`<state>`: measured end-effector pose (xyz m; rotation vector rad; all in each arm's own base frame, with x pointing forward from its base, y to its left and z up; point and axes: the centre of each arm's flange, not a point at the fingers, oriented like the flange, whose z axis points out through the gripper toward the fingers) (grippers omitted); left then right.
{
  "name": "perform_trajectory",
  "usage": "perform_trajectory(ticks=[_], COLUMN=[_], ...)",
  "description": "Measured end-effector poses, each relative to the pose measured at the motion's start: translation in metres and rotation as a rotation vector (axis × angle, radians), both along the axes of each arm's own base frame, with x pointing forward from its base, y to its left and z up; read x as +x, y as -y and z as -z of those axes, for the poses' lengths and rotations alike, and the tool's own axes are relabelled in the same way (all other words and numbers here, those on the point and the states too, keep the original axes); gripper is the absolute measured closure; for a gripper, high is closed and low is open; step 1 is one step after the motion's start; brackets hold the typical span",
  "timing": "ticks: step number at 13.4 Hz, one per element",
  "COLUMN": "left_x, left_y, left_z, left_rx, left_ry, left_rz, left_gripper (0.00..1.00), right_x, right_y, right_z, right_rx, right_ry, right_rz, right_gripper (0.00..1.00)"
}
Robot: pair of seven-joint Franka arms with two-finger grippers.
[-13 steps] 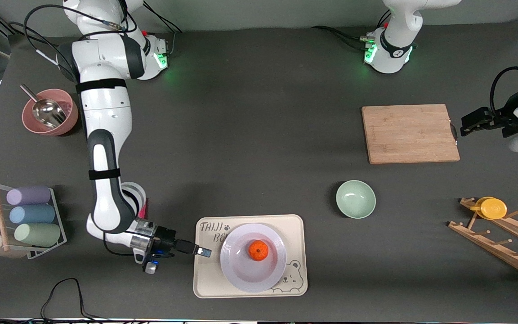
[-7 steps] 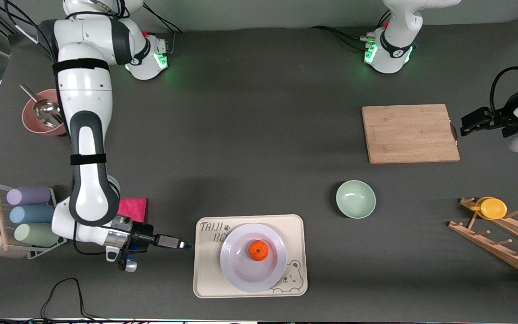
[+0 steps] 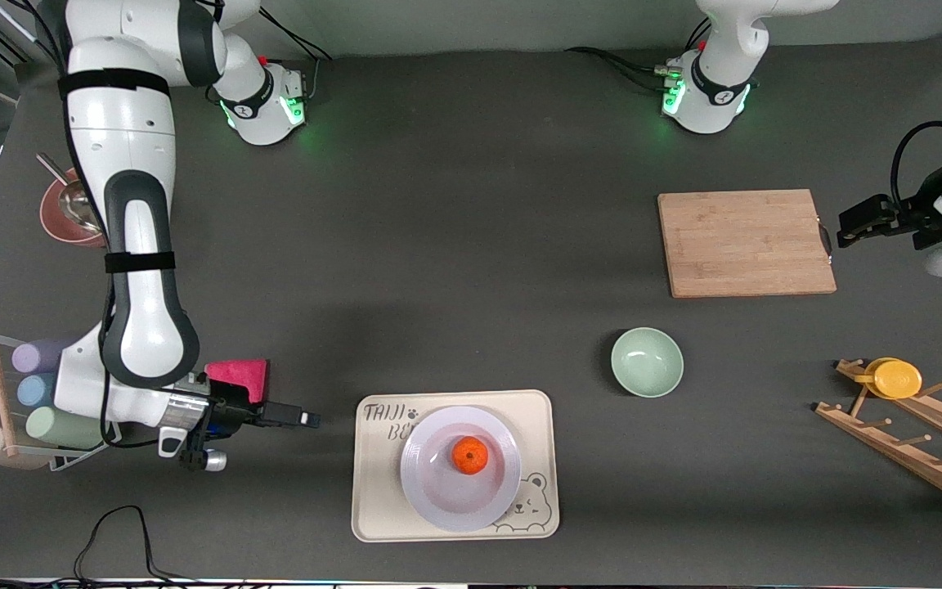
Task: Place orange and plate with both arms
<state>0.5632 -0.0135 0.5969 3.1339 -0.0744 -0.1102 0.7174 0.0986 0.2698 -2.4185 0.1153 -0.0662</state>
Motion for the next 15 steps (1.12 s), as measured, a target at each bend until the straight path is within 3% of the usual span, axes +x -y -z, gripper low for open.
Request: perform_trajectory(ticks=[2, 5, 7, 9, 12, 15], left_x=[0.0, 0.0, 0.0, 0.0, 0.0, 0.0], left_y=[0.0, 0.0, 0.0, 0.0, 0.0, 0.0], left_z=[0.0, 0.0, 0.0, 0.0, 0.0, 0.0], left_rx=[0.0, 0.0, 0.0, 0.0, 0.0, 0.0], left_ry=[0.0, 0.0, 0.0, 0.0, 0.0, 0.0], left_rz=[0.0, 0.0, 0.0, 0.001, 0.002, 0.003], left_gripper=[0.0, 0.0, 0.0, 0.0, 0.0, 0.0], right_x=[-0.014, -0.042, -0.062, -0.079, -0.1, -0.12], right_y=[0.013, 0.023, 0.025, 0.034, 0.043, 0.038], right_z=[-0.016, -0.062, -0.09, -0.112, -0.15, -0.181], right_rx=[-0.094, -0.287, -0.359, -0.43, -0.599, -0.631], right_ry=[-0.027, -0.072, -0.087, -0.134, -0.184, -0.234], right_rz=[-0.034, -0.08, -0.096, -0.099, -0.121, -0.129], right_gripper=[0.0, 0.0, 0.0, 0.0, 0.0, 0.0])
